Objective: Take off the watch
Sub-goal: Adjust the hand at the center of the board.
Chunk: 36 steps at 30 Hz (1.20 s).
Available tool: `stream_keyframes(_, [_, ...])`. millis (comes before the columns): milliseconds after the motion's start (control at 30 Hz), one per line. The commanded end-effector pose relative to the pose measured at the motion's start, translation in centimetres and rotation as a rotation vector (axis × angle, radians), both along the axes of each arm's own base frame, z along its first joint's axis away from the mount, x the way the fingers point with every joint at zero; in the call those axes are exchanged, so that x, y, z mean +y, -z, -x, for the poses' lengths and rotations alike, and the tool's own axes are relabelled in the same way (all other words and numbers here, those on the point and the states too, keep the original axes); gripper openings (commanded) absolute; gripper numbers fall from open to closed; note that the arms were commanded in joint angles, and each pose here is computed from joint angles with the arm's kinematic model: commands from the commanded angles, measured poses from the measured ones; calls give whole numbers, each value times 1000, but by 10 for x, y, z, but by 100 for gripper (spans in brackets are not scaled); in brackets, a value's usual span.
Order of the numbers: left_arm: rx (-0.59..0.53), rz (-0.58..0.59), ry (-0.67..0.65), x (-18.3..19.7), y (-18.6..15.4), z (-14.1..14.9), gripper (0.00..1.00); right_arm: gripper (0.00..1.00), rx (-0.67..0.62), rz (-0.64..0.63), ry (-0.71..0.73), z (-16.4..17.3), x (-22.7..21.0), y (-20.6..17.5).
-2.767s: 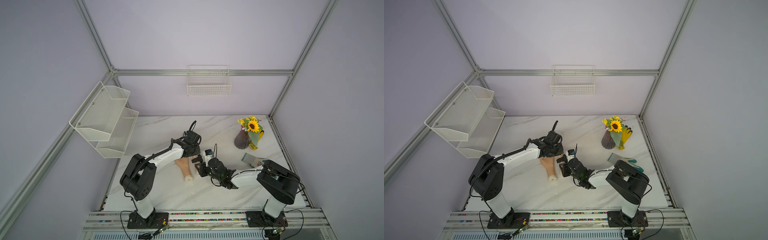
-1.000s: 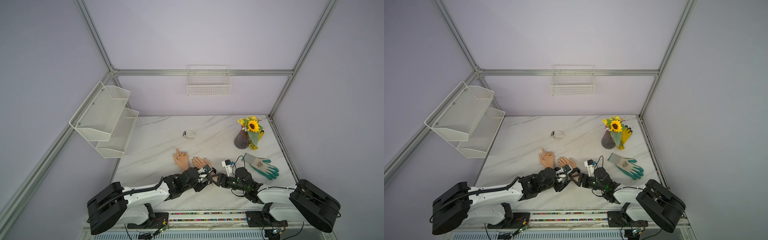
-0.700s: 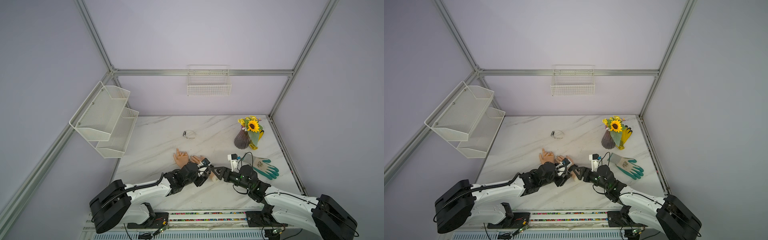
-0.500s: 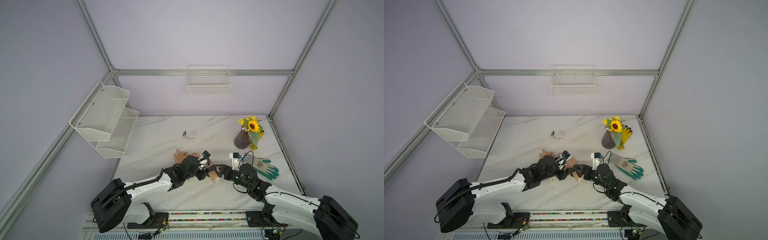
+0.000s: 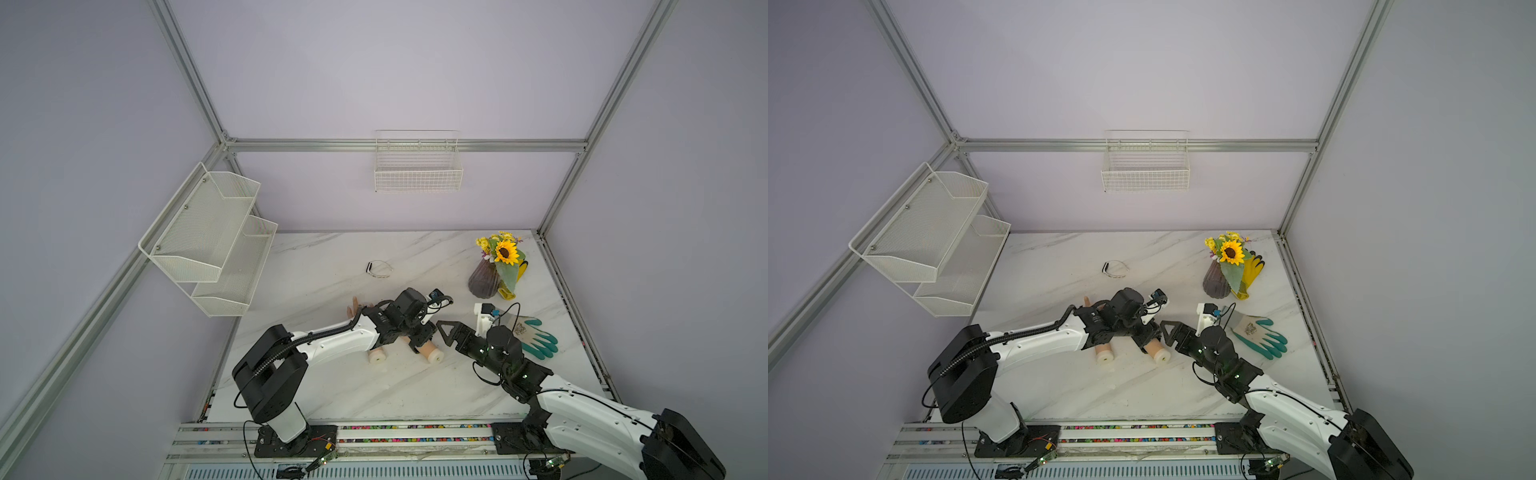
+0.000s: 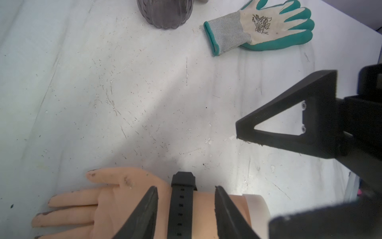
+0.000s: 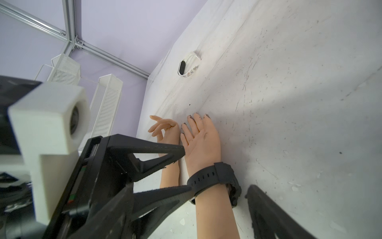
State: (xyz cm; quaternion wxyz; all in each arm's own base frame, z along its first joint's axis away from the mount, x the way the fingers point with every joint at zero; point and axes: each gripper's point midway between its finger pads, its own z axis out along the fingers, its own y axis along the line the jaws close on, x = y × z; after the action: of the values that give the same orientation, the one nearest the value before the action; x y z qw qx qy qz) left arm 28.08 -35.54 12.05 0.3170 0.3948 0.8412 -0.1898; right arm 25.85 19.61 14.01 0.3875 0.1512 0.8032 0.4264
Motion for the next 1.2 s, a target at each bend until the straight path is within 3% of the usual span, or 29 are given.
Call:
stream_keyframes(0, [72, -104, -16, 12, 15, 4, 41, 88, 62, 19, 39, 3, -12, 20])
stream_keyframes(233, [119, -135, -18, 10, 33, 5, 26, 88, 68, 25, 31, 3, -13, 23])
stream_keyframes(400, [149, -132, -6, 10, 41, 10, 24, 88, 81, 26, 29, 3, -13, 26])
stream_keyframes(467, [149, -136, -11, 12, 43, 9, 26, 88, 81, 23, 29, 2, -13, 26])
stream_keyframes(533, [149, -144, -18, 14, 45, 9, 38, 88, 76, 19, 26, 2, -12, 24])
stream_keyframes(633, [152, -147, -25, 17, 48, 8, 39, 88, 69, 13, 22, 0, -10, 20])
stream_keyframes(900, [134, -129, -45, 20, 43, 5, 18, 88, 75, 7, 1, 1, -7, 24])
stream_keyframes(1167, [106, 7, -40, 14, 18, 2, 8, 88, -48, -75, -174, 19, 15, 9])
